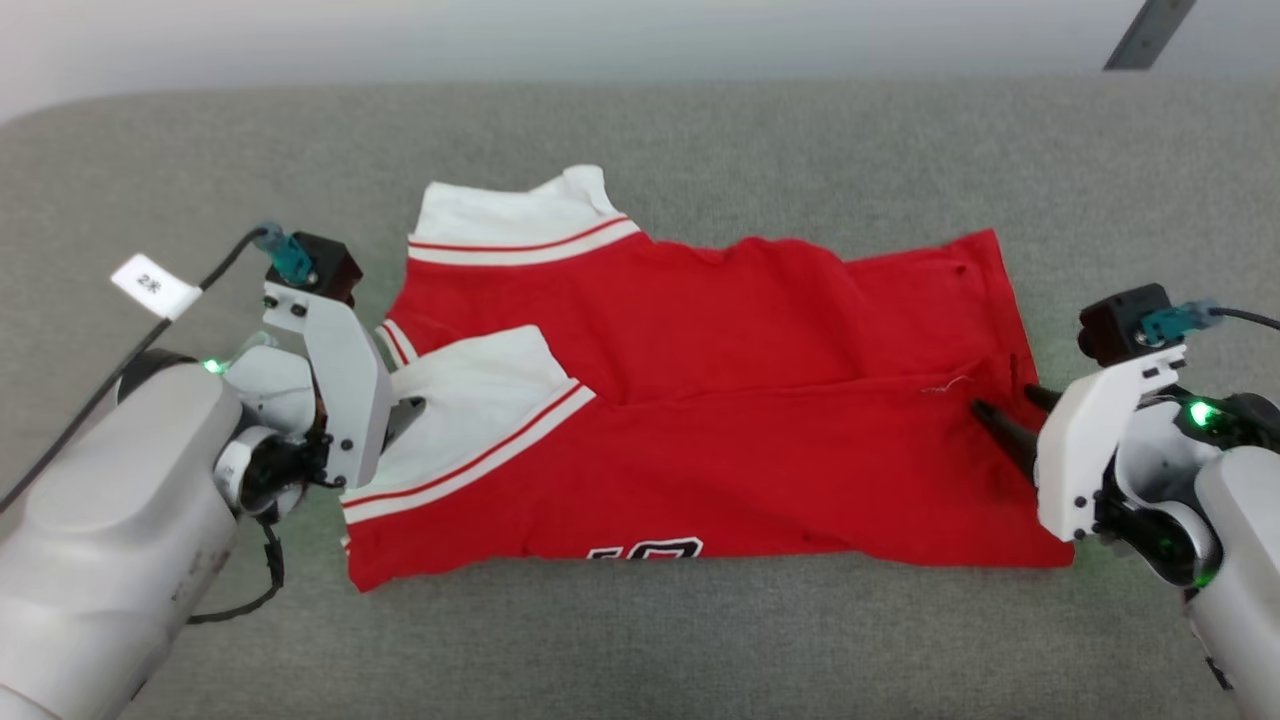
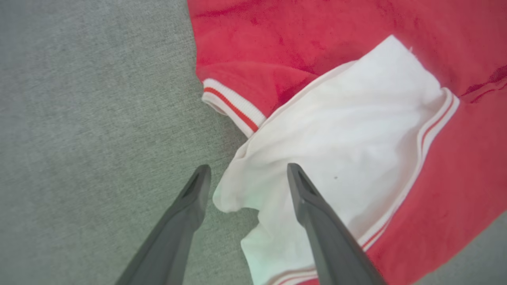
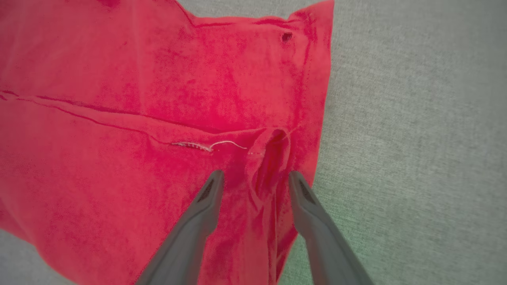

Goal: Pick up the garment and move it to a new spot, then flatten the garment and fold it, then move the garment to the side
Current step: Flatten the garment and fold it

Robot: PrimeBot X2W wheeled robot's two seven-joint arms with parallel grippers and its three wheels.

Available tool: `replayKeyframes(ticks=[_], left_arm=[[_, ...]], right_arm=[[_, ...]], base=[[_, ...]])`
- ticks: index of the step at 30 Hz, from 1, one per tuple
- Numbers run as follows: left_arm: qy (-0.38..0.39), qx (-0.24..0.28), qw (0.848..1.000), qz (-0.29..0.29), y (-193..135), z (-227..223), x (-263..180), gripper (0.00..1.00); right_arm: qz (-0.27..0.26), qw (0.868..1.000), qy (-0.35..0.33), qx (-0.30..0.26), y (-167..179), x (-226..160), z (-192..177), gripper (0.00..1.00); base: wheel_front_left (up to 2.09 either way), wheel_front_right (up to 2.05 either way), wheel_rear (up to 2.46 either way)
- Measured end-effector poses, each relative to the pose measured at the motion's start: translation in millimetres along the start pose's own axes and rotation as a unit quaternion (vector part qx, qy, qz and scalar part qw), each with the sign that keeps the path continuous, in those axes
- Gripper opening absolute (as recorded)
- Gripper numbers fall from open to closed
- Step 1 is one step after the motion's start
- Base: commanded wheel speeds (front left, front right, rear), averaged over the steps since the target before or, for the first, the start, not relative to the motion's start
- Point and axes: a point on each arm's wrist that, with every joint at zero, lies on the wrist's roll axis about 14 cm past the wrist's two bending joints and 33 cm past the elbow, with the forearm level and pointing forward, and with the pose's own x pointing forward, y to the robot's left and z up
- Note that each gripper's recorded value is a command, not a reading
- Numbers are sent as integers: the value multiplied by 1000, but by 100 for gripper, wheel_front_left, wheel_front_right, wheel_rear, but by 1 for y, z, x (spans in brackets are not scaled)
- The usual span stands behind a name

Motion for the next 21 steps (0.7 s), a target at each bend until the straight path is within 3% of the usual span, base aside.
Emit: replayKeyframes(ticks=[6, 11, 21], left_arm=[[-28, -17, 999, 4, -2, 12, -28, 100], [-19, -40, 999, 9, -8, -1, -51, 100], [27, -64, 998, 5, -33, -40, -78, 100]], right_arm=[[-3, 998, -63, -1, -2, -21, 20, 100], [-12, 989, -149, -4, -3, -46, 43, 100], [-53, 941, -333, -24, 0, -108, 88, 100]], base=[[0, 0, 0], [0, 0, 0], [0, 0, 0]])
